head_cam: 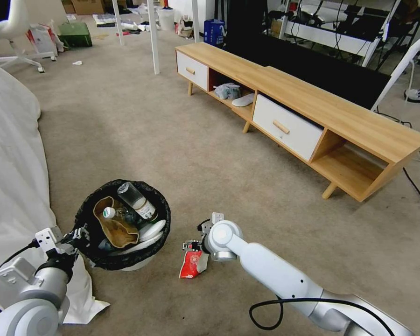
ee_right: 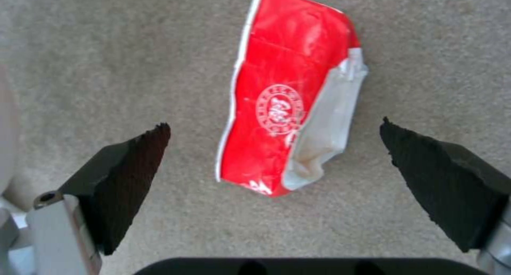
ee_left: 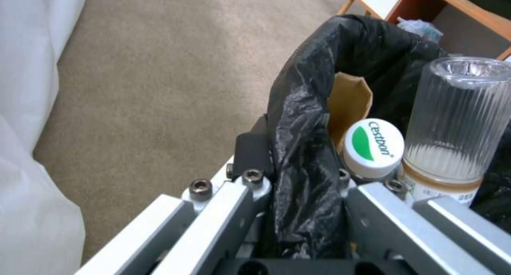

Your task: Pick up the trash bin and place the garbage on the floor into it.

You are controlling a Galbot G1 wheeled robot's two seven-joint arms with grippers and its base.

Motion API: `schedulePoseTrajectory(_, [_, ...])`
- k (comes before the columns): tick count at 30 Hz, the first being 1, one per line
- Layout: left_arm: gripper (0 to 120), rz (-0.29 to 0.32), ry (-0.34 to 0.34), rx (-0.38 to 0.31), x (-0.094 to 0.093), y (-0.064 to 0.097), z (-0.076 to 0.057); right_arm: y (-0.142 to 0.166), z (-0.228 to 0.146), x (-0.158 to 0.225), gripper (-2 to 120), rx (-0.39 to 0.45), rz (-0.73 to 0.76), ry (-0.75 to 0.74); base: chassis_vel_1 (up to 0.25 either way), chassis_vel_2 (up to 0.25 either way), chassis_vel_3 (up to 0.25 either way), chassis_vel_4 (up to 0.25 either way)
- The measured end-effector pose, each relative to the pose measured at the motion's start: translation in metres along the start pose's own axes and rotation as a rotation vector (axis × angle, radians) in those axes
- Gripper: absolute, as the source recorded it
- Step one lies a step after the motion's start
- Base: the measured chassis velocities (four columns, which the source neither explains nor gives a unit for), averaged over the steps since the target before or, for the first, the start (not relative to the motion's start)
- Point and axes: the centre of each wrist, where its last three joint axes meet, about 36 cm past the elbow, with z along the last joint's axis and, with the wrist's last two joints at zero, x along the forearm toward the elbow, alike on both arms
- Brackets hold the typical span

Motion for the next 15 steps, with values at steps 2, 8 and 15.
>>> schedulePoseTrajectory(2, [0,0.000,0.002,0.000,-0.001,0.000,0.001,-0.003,0.000,-0.003,100,-0.003,0.006,0.002,0.000,0.000,0.000,0.000])
schedulePoseTrajectory(8, [0,-0.001,0.009,-0.001,-0.003,-0.001,0.004,-0.012,0.000,-0.013,100,0.005,0.022,-0.009,0.000,0.000,0.000,0.000])
schedulePoseTrajectory(15, [0,0.000,0.021,-0.004,-0.006,0.000,0.007,-0.018,-0.002,-0.027,100,0.009,0.027,-0.013,0.000,0.000,0.000,0.000])
